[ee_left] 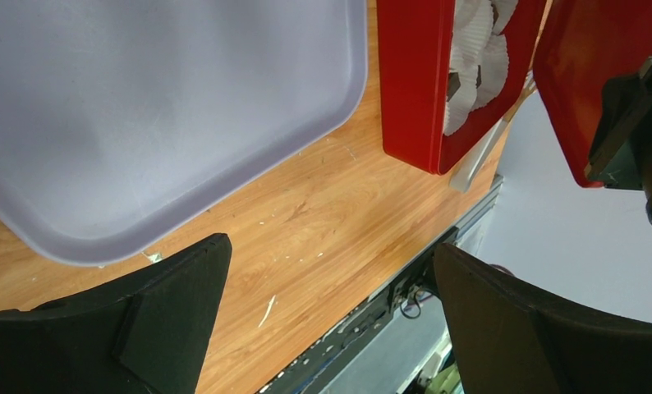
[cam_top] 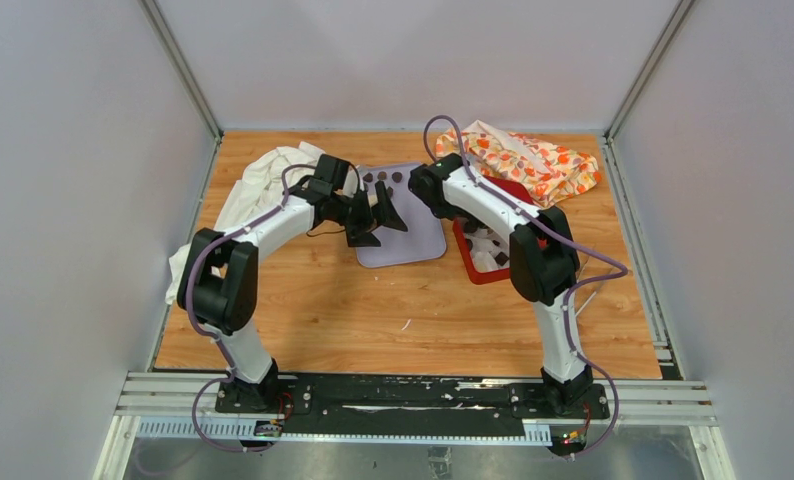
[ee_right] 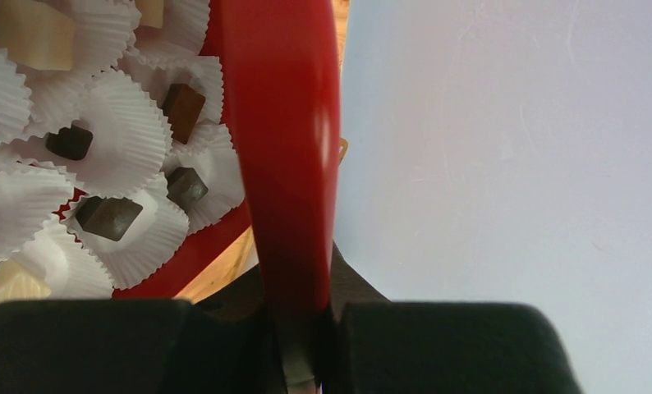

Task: Pack the chocolate

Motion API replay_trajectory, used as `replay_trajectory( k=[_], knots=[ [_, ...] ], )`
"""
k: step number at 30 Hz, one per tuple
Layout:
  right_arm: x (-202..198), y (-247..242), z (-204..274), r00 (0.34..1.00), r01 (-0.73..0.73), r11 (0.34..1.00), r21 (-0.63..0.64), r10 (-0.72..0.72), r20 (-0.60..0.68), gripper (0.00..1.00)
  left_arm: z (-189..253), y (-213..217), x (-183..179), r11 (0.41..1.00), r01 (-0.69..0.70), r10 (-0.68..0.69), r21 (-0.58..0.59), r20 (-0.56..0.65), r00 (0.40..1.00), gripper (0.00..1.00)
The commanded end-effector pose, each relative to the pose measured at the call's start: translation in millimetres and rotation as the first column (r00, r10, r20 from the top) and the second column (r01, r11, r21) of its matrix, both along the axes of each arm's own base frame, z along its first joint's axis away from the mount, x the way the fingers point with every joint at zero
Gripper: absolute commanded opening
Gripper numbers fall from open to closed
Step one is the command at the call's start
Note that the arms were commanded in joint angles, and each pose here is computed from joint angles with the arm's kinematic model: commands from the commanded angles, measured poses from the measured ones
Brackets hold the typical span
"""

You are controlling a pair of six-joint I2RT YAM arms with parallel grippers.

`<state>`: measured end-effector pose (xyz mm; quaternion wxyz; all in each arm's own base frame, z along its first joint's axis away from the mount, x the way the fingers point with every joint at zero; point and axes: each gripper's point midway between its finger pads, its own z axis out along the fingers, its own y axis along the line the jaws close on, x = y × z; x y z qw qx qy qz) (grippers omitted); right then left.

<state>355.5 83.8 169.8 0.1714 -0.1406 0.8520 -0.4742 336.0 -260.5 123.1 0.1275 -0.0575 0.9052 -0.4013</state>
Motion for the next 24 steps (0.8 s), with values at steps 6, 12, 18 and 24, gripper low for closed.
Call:
replay_trajectory(
  k=[6,12,18,24],
  knots=[
    [-6,-4,11,0.999,-0.024,0.999,-0.048,0.025,0.027,0.0,7,5,-11,1.0,-0.005,0.005,-0.018,0.031,0.999,1.0],
    [-5,0,-3,0.999,-0.049,0.999,0.018,0.05,-0.017,0.0,2,7,-15,1.0,0.001,-0.001,-0.009,0.031,1.0,1.0],
    [-4,4,-9,0.998,-0.065,0.997,0.05,0.066,-0.024,0.0,0,8,-17,1.0,0.015,-0.015,0.001,0.03,0.999,1.0],
    [-4,9,-13,0.996,-0.077,0.995,0.066,0.079,-0.033,0.0,2,9,-15,0.999,0.032,-0.033,0.016,0.034,0.999,1.0]
  ],
)
